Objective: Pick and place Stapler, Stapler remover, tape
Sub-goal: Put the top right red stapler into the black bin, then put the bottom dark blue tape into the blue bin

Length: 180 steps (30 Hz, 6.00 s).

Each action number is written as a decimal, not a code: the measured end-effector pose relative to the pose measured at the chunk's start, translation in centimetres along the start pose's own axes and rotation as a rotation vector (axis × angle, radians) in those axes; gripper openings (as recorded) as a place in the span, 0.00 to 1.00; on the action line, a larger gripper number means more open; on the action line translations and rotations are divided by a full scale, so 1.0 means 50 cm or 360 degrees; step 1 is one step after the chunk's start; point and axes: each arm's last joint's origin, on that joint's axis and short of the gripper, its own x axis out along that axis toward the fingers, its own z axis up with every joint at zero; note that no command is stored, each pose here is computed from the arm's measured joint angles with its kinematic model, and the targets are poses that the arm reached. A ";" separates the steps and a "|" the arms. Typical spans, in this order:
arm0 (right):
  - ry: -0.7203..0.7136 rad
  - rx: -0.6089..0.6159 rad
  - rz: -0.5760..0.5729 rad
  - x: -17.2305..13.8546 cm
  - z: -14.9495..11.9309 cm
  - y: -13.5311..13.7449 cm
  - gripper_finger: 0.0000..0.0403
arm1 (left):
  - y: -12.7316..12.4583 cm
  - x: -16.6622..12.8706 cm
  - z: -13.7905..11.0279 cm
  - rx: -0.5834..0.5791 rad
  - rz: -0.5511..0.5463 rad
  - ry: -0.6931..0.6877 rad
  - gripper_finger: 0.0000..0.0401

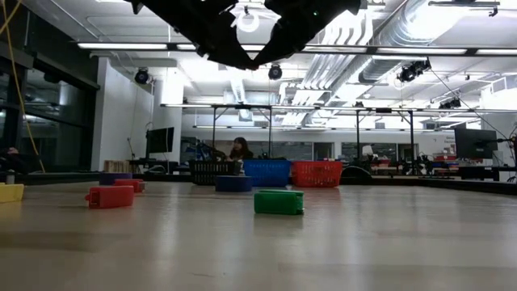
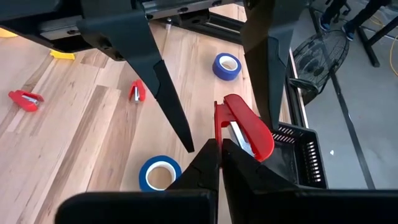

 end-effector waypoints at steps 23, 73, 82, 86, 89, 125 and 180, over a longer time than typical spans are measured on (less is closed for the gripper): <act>0.0019 -0.0011 0.0009 0.000 -0.002 0.001 0.00 | 0.000 0.000 0.002 -0.0011 -0.0007 -0.0018 0.48; 0.0081 -0.0027 0.0012 -0.039 0.003 0.013 0.49 | -0.002 0.001 0.003 0.0031 -0.0048 -0.0037 0.17; 0.0171 0.0001 -0.0163 -0.039 -0.002 0.008 0.50 | 0.001 0.001 -0.004 0.0039 0.0054 0.0036 0.17; 0.0232 0.0063 -0.0192 -0.040 -0.008 0.009 0.50 | 0.017 0.003 -0.015 0.0014 0.0217 0.0132 0.17; 0.0274 0.0117 -0.0218 -0.041 -0.013 0.009 0.50 | 0.041 0.010 -0.027 -0.0054 0.0246 0.0194 0.17; 0.0381 0.0591 -0.0498 -0.050 -0.043 -0.037 0.50 | 0.260 0.199 -0.302 -0.0076 -0.0294 0.0784 0.21; 0.0542 0.0681 -0.0467 -0.054 -0.062 -0.027 0.50 | -0.009 0.178 -0.195 0.1308 -0.1140 0.0528 0.55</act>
